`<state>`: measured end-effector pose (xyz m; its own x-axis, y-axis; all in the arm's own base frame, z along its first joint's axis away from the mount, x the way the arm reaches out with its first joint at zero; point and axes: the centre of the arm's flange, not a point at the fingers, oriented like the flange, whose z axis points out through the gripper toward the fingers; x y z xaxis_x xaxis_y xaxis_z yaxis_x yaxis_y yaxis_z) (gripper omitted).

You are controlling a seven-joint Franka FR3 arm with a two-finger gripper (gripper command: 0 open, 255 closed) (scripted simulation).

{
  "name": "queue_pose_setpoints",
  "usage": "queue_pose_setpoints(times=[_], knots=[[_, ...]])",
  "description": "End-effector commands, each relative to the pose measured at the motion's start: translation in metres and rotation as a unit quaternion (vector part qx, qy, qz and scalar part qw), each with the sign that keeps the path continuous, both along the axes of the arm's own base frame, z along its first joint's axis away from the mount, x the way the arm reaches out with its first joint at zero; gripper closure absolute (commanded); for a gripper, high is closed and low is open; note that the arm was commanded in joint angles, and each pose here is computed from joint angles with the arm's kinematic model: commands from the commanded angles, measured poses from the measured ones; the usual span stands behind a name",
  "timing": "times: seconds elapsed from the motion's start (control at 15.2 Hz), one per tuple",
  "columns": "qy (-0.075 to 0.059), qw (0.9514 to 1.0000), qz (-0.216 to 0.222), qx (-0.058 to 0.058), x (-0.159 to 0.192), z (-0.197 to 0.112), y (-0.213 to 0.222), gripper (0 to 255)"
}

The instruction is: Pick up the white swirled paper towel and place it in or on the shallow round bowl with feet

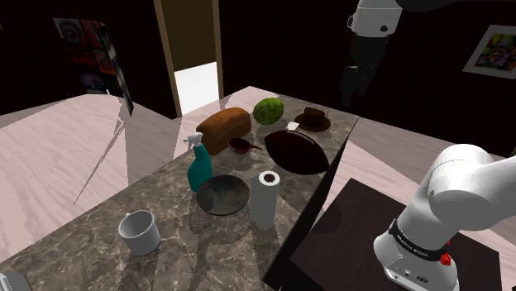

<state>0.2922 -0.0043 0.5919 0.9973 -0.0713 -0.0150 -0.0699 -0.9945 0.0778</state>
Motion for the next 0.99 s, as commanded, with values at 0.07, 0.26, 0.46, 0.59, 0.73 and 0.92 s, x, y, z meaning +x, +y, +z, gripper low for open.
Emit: queue_pose_setpoints(times=[0.07, 0.26, 0.46, 0.59, 0.73, 0.92], knots=[[0.000, 1.0000, 0.001, 0.003, 0.003, -0.008, 0.009, 0], [0.001, 0.9999, 0.006, 0.011, 0.013, -0.033, 0.035, 0], [0.002, 0.9998, 0.010, 0.020, 0.023, -0.057, 0.063, 0], [0.002, 0.9996, 0.013, 0.025, 0.029, -0.073, 0.081, 0], [0.003, 0.9994, 0.016, 0.031, 0.035, -0.089, 0.100, 0], [0.004, 0.9990, 0.021, 0.039, 0.045, -0.112, 0.128, 0]])
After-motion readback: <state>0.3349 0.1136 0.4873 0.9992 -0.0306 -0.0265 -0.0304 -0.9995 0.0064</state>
